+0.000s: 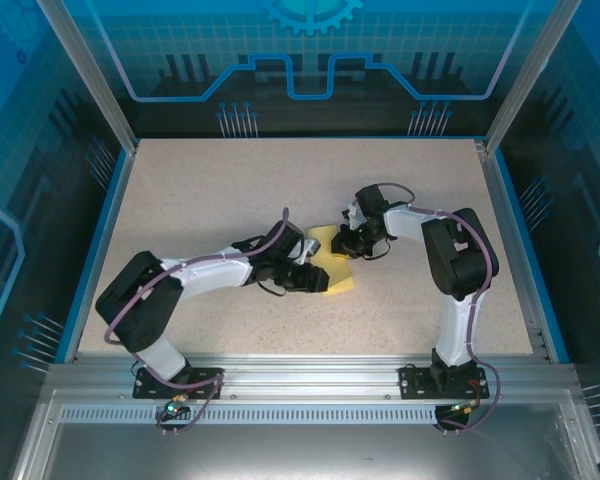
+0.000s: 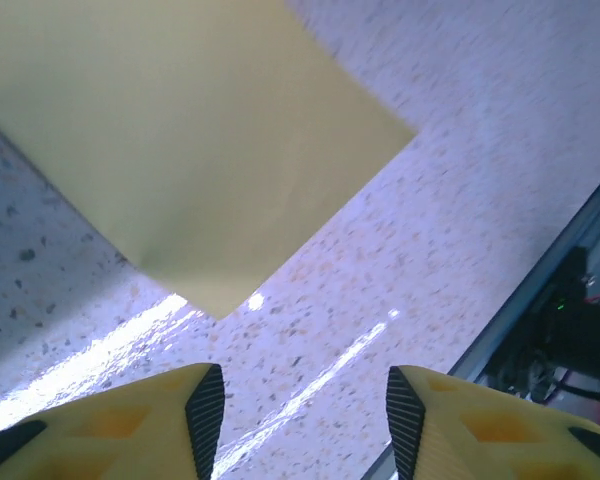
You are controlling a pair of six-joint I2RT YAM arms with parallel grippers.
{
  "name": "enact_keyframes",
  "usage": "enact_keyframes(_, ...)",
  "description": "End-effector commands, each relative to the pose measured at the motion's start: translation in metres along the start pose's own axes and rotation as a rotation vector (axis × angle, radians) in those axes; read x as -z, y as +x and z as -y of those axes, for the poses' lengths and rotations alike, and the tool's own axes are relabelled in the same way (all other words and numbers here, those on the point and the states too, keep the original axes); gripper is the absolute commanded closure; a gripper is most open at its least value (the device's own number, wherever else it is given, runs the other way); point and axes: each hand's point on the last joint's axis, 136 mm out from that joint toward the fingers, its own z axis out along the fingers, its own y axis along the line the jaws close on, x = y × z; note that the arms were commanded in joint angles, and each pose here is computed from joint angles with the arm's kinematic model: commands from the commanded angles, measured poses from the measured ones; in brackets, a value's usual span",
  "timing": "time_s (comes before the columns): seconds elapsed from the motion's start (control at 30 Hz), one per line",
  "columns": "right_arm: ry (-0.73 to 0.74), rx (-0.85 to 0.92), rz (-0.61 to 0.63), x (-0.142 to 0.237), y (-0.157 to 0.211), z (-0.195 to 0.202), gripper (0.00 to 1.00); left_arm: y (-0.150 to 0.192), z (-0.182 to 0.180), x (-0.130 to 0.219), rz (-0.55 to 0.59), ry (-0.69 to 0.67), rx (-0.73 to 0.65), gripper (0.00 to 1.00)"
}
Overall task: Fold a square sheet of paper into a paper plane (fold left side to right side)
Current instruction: First fold the square sheet of paper in half at the center of the table.
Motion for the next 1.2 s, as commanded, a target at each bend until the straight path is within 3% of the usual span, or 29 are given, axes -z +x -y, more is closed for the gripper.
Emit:
enact_keyframes(0.0,0.119,-0.065,-0.073,-0.014,0.026,0.032,0.85,-0.021,0.002,0.007,0.067,0.004,0.002,0.48)
enact_keyframes(0.17,0.118,-0.067,-0.077,-0.014,0.027,0.033,0.85,-0.035,0.001,-0.016,0.042,0.019,0.005,0.49)
enact_keyframes(0.4,0.116,-0.065,-0.080,-0.015,0.027,0.031,0.85,-0.030,-0.010,-0.045,-0.015,0.036,0.020,0.49)
enact_keyframes(0.97,0.124,-0.076,-0.084,-0.017,0.030,0.034,0.85,0.046,-0.017,-0.057,-0.139,-0.002,0.036,0.49)
enact_keyframes(1.17,0.121,-0.075,-0.085,-0.017,0.031,0.034,0.85,0.067,-0.003,-0.059,-0.178,0.023,0.007,0.50)
